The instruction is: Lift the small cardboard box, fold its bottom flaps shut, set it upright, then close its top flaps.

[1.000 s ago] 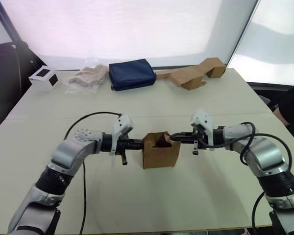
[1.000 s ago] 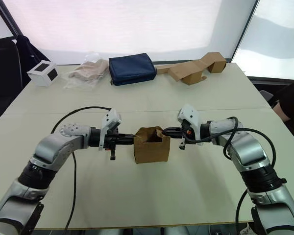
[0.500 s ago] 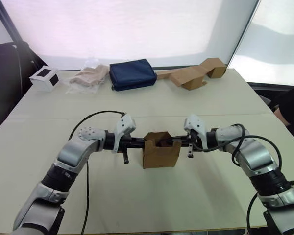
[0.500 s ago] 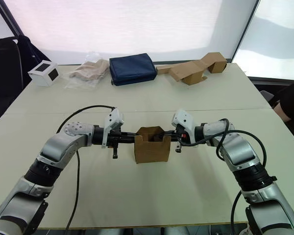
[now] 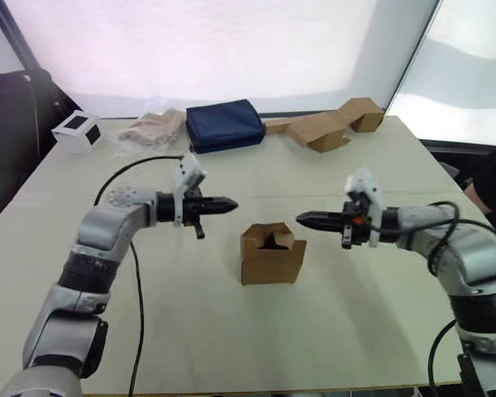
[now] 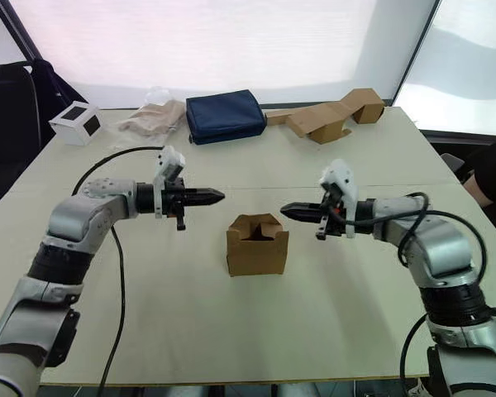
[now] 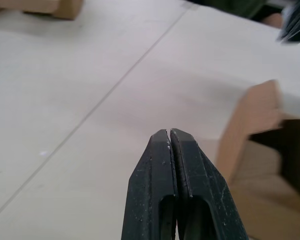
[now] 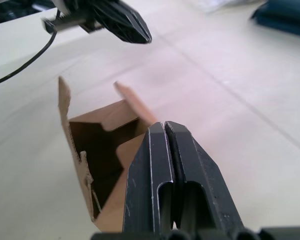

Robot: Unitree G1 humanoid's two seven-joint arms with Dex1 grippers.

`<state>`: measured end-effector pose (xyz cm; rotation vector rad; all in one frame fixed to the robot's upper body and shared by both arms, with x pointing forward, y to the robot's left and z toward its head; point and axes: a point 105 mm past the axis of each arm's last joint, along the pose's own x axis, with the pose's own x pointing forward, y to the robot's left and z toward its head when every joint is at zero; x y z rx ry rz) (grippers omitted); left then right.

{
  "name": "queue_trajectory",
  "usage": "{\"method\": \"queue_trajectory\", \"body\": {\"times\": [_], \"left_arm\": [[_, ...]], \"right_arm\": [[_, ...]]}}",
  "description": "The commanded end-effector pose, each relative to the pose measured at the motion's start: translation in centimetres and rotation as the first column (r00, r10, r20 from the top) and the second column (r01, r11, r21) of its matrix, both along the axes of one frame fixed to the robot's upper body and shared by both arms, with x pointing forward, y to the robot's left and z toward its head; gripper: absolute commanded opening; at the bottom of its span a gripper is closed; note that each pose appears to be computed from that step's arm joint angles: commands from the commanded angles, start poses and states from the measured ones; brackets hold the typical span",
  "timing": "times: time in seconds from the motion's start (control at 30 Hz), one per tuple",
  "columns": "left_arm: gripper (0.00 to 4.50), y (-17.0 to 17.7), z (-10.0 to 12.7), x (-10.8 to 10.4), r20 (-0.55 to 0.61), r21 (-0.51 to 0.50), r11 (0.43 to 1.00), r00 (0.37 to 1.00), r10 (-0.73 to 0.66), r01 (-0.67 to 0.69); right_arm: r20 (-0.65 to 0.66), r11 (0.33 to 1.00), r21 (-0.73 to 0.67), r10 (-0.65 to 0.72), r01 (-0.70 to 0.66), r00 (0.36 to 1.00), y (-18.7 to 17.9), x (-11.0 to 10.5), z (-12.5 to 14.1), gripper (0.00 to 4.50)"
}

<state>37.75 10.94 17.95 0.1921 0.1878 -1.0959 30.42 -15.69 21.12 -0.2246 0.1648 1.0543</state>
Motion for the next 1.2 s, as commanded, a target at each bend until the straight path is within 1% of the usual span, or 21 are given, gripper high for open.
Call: {"method": "queue_trajectory", "body": {"times": [0.03, 0.17, 0.23, 0.3, 0.37, 0.4, 0.47, 0.6, 0.77, 0.87, 1.0, 1.2], "left_arm": [[0.04, -0.8, -2.0, 0.6, -0.012, 0.035, 0.999, 0.999, -0.034, 0.034], [0.04, -1.4, -2.9, 0.8, -0.045, 0.019, 0.997, 0.997, -0.070, 0.071], [0.04, -1.8, -3.4, 0.5, -0.071, 0.015, 0.995, 0.993, -0.095, 0.097], [0.04, -2.0, -4.1, 0.2, -0.092, 0.019, 0.993, 0.990, -0.112, 0.114], [0.04, -2.2, -4.7, -0.3, -0.120, 0.014, 0.990, 0.983, -0.135, 0.138], [0.04, -2.4, -5.0, -0.6, -0.135, 0.008, 0.988, 0.979, -0.151, 0.154], [0.04, -2.7, -5.3, -1.2, -0.151, 0.002, 0.984, 0.973, -0.175, 0.177], [0.04, -3.1, -5.7, -2.0, -0.163, -0.001, 0.978, 0.965, -0.206, 0.208], [0.04, -3.2, -5.5, -1.9, -0.144, 0.000, 0.981, 0.970, -0.194, 0.196], [0.04, -3.4, -5.3, -2.0, -0.144, -0.008, 0.980, 0.970, -0.196, 0.197], [0.04, -3.5, -5.1, -2.0, -0.144, -0.014, 0.981, 0.970, -0.194, 0.194], [0.04, -3.4, -5.3, -2.0, -0.135, -0.004, 0.984, 0.975, -0.176, 0.177]], "right_arm": [[0.044, 0.998, -0.008, 0.064, -0.064, 0.997, 1.6, -2.0, 1.3, 0.00], [0.052, 0.993, -0.070, 0.095, -0.092, 0.994, 2.6, -3.7, 1.2, 0.00], [0.044, 0.986, -0.103, 0.135, -0.130, 0.990, 3.5, -5.3, 1.0, 0.00], [0.012, 0.973, -0.133, 0.192, -0.189, 0.981, 4.8, -6.9, 0.1, 0.00], [-0.015, 0.965, -0.119, 0.233, -0.233, 0.972, 6.0, -8.0, -0.6, 0.00], [-0.023, 0.965, -0.108, 0.240, -0.241, 0.971, 6.4, -8.1, -0.8, 0.00], [-0.031, 0.965, -0.101, 0.240, -0.242, 0.970, 6.8, -8.2, -1.3, 0.00], [-0.031, 0.960, -0.138, 0.240, -0.242, 0.970, 7.4, -7.8, -2.4, 0.00], [-0.005, 0.960, -0.168, 0.228, -0.226, 0.974, 7.7, -6.6, -3.1, 0.00], [0.008, 0.959, -0.192, 0.214, -0.208, 0.977, 7.8, -5.5, -3.5, 0.00], [0.001, 0.956, -0.175, 0.238, -0.234, 0.971, 8.4, -5.4, -3.5, 0.00], [-0.009, 0.956, -0.193, 0.223, -0.221, 0.975, 8.5, -4.7, -4.3, 0.00]]}}
